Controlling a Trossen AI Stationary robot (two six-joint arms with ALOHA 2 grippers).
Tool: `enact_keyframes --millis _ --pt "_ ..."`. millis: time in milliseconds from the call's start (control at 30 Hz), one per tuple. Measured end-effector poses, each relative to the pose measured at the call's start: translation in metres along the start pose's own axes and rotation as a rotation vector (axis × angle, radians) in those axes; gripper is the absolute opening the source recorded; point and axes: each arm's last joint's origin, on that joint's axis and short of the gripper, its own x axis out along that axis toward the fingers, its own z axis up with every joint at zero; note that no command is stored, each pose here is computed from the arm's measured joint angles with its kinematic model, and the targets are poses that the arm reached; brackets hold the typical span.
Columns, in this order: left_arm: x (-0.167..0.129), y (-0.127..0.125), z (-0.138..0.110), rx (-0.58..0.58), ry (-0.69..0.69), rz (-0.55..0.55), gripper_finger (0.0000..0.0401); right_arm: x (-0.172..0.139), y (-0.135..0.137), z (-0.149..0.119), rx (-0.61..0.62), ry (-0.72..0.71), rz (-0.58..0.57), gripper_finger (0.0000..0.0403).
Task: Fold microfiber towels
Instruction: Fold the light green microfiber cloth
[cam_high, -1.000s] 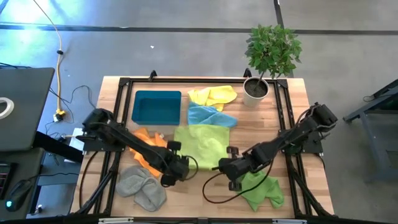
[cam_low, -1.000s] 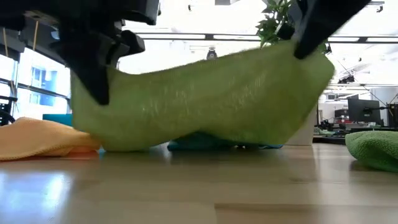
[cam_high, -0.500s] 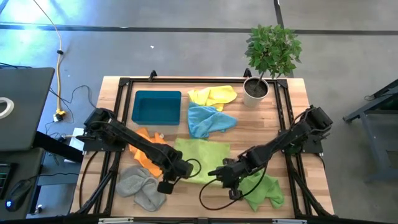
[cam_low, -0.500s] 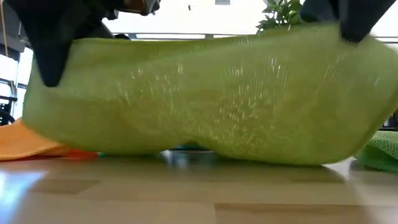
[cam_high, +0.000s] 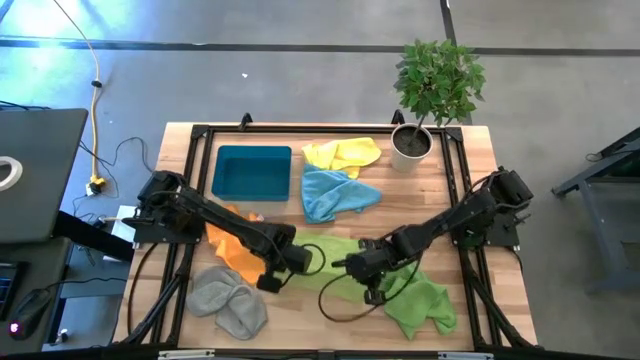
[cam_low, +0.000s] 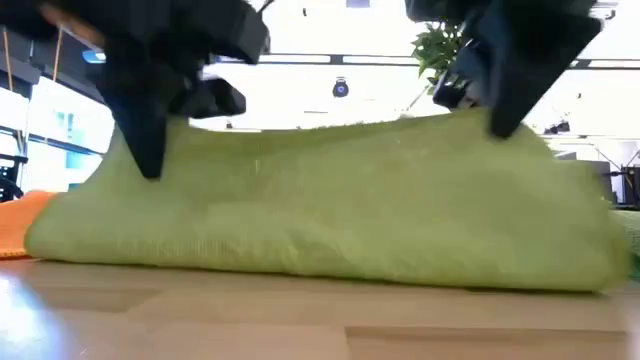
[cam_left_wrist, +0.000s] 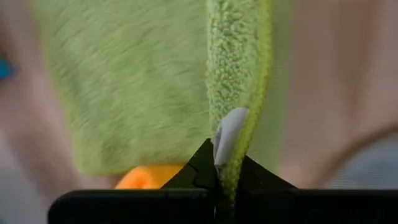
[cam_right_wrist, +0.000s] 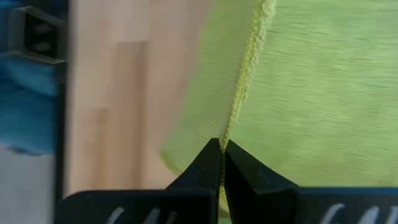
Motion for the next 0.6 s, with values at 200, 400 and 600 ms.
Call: enact_keyframes --millis 200,400,600 --pt "0.016 0.020 -0.004 -0.073 0.007 -0.047 0.0000 0.006 -0.022 0.003 0.003 0.047 -0.054 0.0000" --pt "0.021 0.030 -0.005 -0.110 0.005 -0.046 0.0000 0.022 -0.039 0.004 -0.016 0.105 -0.086 0.0000" --pt "0.021 0.039 -0.003 -0.119 -0.019 -0.022 0.0000 0.024 -0.047 0.003 0.000 0.138 -0.109 0.0000"
